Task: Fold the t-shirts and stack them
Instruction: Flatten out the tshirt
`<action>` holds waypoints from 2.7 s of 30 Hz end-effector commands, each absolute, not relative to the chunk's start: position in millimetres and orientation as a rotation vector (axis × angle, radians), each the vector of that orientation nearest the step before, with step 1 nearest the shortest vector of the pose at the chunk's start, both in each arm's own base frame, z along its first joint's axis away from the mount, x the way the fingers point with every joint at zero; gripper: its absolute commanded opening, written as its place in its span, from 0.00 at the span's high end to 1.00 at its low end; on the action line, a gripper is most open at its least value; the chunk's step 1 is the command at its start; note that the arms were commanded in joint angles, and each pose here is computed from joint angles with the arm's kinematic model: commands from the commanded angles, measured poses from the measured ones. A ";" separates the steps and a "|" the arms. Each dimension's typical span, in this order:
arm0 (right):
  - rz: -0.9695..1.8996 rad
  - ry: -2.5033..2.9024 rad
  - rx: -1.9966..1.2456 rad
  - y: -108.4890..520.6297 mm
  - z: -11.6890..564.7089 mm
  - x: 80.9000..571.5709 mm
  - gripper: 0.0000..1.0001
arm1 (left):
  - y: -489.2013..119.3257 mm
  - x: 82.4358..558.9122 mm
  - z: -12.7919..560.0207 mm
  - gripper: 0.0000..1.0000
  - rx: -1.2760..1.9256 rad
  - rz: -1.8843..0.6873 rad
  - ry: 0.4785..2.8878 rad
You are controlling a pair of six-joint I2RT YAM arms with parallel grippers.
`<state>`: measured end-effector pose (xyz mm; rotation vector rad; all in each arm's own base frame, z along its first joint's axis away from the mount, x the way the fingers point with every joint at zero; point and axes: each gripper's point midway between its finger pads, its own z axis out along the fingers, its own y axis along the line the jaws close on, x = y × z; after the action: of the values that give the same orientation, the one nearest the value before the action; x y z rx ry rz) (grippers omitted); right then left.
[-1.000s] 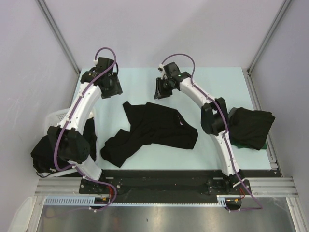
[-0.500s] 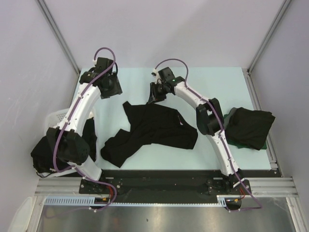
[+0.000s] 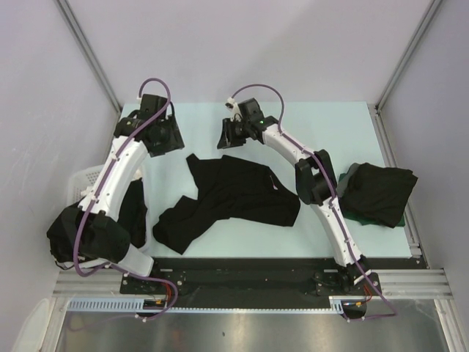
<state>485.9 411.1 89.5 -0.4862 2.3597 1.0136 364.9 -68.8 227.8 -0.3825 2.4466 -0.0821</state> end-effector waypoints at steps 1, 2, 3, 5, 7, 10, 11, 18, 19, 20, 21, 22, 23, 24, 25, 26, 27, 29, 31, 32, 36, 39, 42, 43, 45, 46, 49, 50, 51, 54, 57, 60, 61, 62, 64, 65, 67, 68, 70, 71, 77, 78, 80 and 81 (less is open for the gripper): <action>1.044 2.271 -0.525 424.7 100.4 495.9 0.63 | -69.8 358.2 241.9 0.38 -0.347 -0.109 2.404; 1.026 2.274 -0.537 423.0 97.0 496.3 0.63 | -69.3 357.5 241.9 0.38 -0.345 -0.107 2.404; 1.020 2.278 -0.544 422.1 94.1 495.9 0.63 | -69.1 356.7 241.8 0.38 -0.344 -0.106 2.404; 1.006 2.282 -0.547 418.9 89.9 498.4 0.63 | -68.7 355.3 242.0 0.38 -0.342 -0.105 2.404; 1.004 2.284 -0.552 417.1 85.2 500.2 0.62 | -68.6 353.7 241.8 0.38 -0.339 -0.105 2.408; 0.973 2.288 -0.561 409.8 79.7 504.5 0.61 | -67.8 351.7 240.7 0.38 -0.338 -0.101 2.412; 0.955 2.290 -0.563 407.3 78.9 506.0 0.62 | -67.6 351.1 241.2 0.38 -0.336 -0.101 2.411; 0.887 2.309 -0.573 383.7 69.8 516.1 0.61 | -68.1 349.5 240.5 0.38 -0.334 -0.107 2.409; 0.886 2.312 -0.568 381.8 70.6 516.7 0.61 | -68.3 349.4 240.8 0.38 -0.334 -0.109 2.410; 0.885 2.310 -0.568 380.6 73.3 516.6 0.60 | -68.7 350.1 240.7 0.38 -0.331 -0.111 2.409; 0.888 2.310 -0.566 379.7 74.9 516.0 0.60 | -69.2 350.8 239.9 0.38 -0.333 -0.113 2.411; 0.885 2.323 -0.566 377.4 70.1 514.0 0.60 | -69.9 351.7 239.2 0.38 -0.329 -0.116 2.412; 0.888 2.326 -0.568 377.1 70.1 512.5 0.60 | -70.7 352.1 240.0 0.37 -0.332 -0.122 2.409; 0.888 2.330 -0.570 376.3 70.8 510.6 0.60 | -71.6 353.7 241.1 0.37 -0.330 -0.127 2.406; 0.884 2.348 -0.569 375.0 64.8 507.1 0.60 | -71.8 354.6 241.9 0.38 -0.330 -0.128 2.403; 0.890 2.351 -0.572 375.0 63.4 505.1 0.61 | -72.3 355.6 241.3 0.37 -0.330 -0.129 2.406; 0.893 2.353 -0.573 375.3 63.4 503.2 0.61 | -73.1 356.7 242.5 0.37 -0.328 -0.134 2.404; 0.903 2.371 -0.579 375.7 56.9 497.2 0.60 | -73.6 357.9 242.3 0.38 -0.328 -0.138 2.405; 0.907 2.375 -0.579 375.7 55.9 495.9 0.61 | -74.8 358.1 242.3 0.38 -0.325 -0.143 2.406; 0.915 2.376 -0.585 378.3 54.8 493.2 0.60 | -74.7 358.1 242.3 0.37 -0.323 -0.142 2.407; 0.942 2.371 -0.581 385.8 56.8 490.3 0.60 | -74.8 358.1 242.3 0.37 -0.325 -0.143 2.406; 0.986 2.365 -0.583 393.8 60.6 485.6 0.60 | -74.2 358.0 242.8 0.37 -0.327 -0.143 2.405; 0.998 2.361 -0.602 401.6 62.3 479.2 0.60 | -75.2 358.7 243.8 0.38 -0.324 -0.147 2.401; 1.006 2.360 -0.605 403.6 63.6 477.3 0.60 | -75.2 358.7 243.8 0.38 -0.324 -0.147 2.401; 1.014 2.363 -0.616 408.4 60.6 473.3 0.60 | -75.3 359.4 245.2 0.37 -0.324 -0.149 2.397; 1.021 2.366 -0.616 410.3 59.3 471.6 0.60 | -75.3 359.3 244.4 0.37 -0.324 -0.147 2.399; 1.024 2.370 -0.627 414.2 56.8 467.2 0.63 | -74.7 358.9 244.8 0.38 -0.325 -0.144 2.399; 1.025 2.373 -0.625 414.1 56.3 466.9 0.68 | -74.6 358.7 245.3 0.38 -0.325 -0.144 2.397; 1.025 2.374 -0.627 414.8 55.4 466.1 0.71 | -74.7 358.9 245.9 0.37 -0.325 -0.145 2.396; 1.007 2.379 -0.615 412.6 54.1 468.6 0.90 | -73.9 357.8 245.7 0.38 -0.327 -0.142 2.395; 0.958 2.379 -0.598 406.5 55.5 474.8 1.00 | -73.8 357.4 245.7 0.37 -0.327 -0.142 2.395; 0.865 2.377 -0.573 389.3 53.9 490.3 1.00 | -74.8 358.1 243.2 0.38 -0.325 -0.144 2.402; 0.841 2.375 -0.559 382.9 55.3 495.7 1.00 | -75.0 358.1 243.2 0.38 -0.324 -0.146 2.402; 0.812 2.371 -0.534 371.4 57.3 505.9 1.00 | -75.1 358.3 242.7 0.37 -0.324 -0.146 2.404; 0.728 2.381 -0.501 350.7 55.8 519.2 1.00 | -76.2 358.2 242.3 0.38 -0.321 -0.150 2.405; 0.698 2.377 -0.488 340.8 58.7 525.6 1.00 | -76.3 357.6 241.5 0.38 -0.319 -0.150 2.409; 0.598 2.383 -0.428 305.5 58.6 544.1 1.00 | -76.1 357.0 240.8 0.38 -0.317 -0.149 2.410; 0.567 2.373 -0.406 293.2 65.0 550.7 1.00 | -76.3 356.6 239.3 0.38 -0.317 -0.149 2.414; 0.470 2.370 -0.330 254.6 68.3 568.7 1.00 | -76.2 356.3 238.0 0.38 -0.317 -0.149 2.415; 0.444 2.357 -0.305 241.2 76.6 575.7 1.00 | -76.7 356.2 236.7 0.38 -0.314 -0.151 2.418; 0.235 2.324 -0.117 149.2 97.6 608.5 1.00 | -83.8 362.1 229.1 0.38 -0.298 -0.178 2.438; 0.195 2.324 -0.098 139.1 100.5 609.3 1.00 | -84.9 363.6 228.8 0.38 -0.294 -0.182 2.439; 0.162 2.333 -0.063 119.0 98.8 610.1 1.00 | -89.5 366.2 226.5 0.38 -0.281 -0.194 2.446; 0.161 2.330 -0.056 115.2 102.8 609.2 1.00 | -90.8 367.1 223.9 0.38 -0.277 -0.195 2.453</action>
<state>600.3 139.7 44.4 -0.0757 2.4337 0.2802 358.4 -78.8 225.4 -0.3417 2.4550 -0.1539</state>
